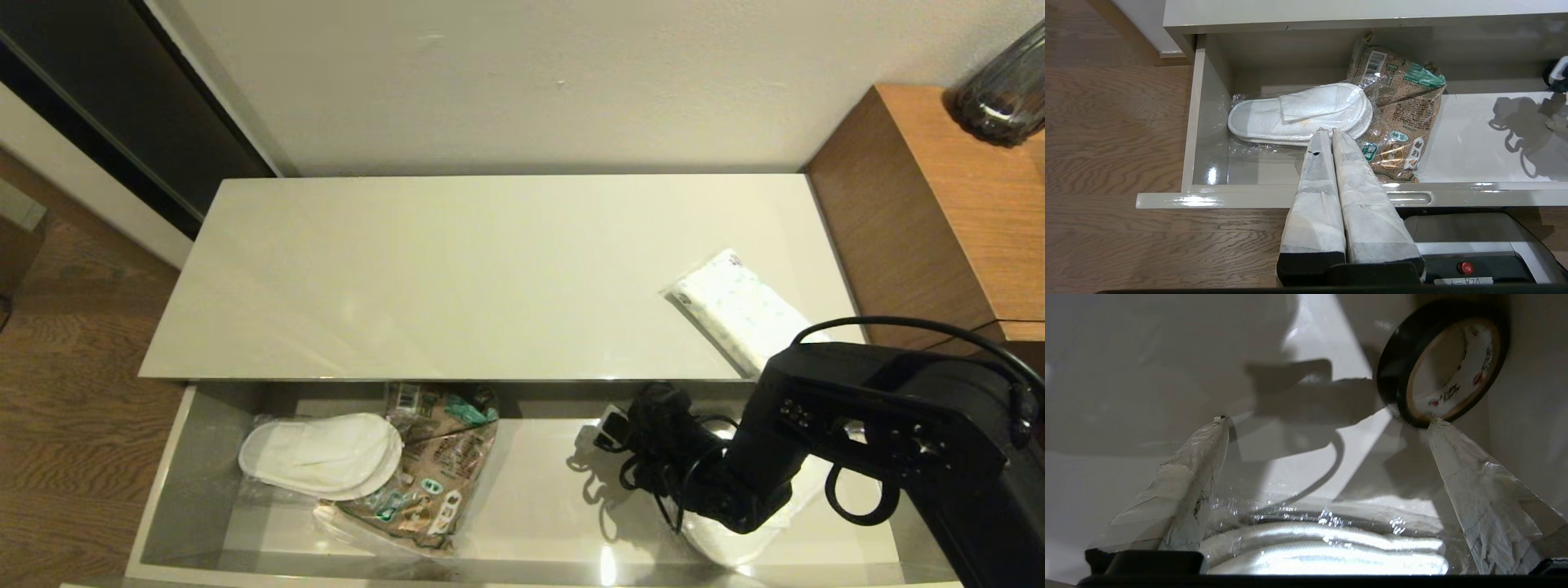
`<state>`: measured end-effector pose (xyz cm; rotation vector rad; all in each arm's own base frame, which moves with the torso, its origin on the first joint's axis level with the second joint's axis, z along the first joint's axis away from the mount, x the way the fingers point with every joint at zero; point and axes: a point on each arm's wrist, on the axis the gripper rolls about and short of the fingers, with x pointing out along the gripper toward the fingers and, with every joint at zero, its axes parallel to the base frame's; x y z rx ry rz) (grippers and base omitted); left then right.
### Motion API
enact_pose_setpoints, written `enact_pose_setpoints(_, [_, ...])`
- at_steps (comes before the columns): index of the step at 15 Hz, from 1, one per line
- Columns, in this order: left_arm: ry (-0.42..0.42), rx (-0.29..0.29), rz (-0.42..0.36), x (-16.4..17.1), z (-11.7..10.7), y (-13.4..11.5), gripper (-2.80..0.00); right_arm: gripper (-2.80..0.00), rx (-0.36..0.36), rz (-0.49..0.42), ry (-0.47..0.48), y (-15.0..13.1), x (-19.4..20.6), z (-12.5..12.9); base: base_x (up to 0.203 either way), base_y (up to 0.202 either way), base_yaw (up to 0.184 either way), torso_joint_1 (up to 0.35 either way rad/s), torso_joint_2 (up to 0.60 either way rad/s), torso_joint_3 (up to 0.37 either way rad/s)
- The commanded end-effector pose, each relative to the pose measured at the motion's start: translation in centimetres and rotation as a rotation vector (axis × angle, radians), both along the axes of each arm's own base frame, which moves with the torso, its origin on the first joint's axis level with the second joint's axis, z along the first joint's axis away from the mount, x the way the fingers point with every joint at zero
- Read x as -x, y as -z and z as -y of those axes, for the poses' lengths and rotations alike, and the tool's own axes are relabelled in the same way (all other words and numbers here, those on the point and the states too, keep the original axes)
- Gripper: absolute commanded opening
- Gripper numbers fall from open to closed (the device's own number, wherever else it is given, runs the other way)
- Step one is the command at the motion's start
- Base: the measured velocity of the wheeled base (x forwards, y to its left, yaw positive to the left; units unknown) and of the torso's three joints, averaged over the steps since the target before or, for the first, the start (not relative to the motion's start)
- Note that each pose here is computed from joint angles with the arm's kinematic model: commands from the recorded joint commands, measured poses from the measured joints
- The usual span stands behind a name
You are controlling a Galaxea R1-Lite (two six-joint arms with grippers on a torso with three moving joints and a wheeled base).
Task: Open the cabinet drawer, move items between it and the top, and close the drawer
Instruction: Close the drawer
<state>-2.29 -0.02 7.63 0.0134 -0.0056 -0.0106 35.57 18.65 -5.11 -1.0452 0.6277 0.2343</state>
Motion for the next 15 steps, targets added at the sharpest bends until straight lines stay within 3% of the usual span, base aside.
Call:
enact_pose_setpoints(1, [0.0, 0.0, 0.001, 0.0, 0.0, 0.0, -2.8, 0.0, -0.01, 0.011, -0.001, -0.1, -0.8, -0.3, 0.0, 0.0, 0.0, 0.0, 0.0, 0.0])
enact_pose_setpoints(10, [0.0, 0.0, 0.0, 0.0, 0.0, 0.0, -2.8, 0.0, -0.033, -0.128, 0.041, -1.1, -0.9, 0.2, 0.0, 0.0, 0.0, 0.0, 0.0, 0.0])
enact_pose_setpoints(12, [0.0, 0.0, 0.001, 0.0, 0.0, 0.0, -2.8, 0.0, -0.04, -0.112, 0.047, -1.2, -1.2, 0.1, 0.0, 0.0, 0.0, 0.0, 0.0, 0.0])
enact_pose_setpoints(15, [0.0, 0.0, 0.001, 0.0, 0.0, 0.0, -2.8, 0.0, -0.057, -0.069, 0.064, -3.8, 0.6, -0.7, 0.0, 0.0, 0.0, 0.0, 0.0, 0.0])
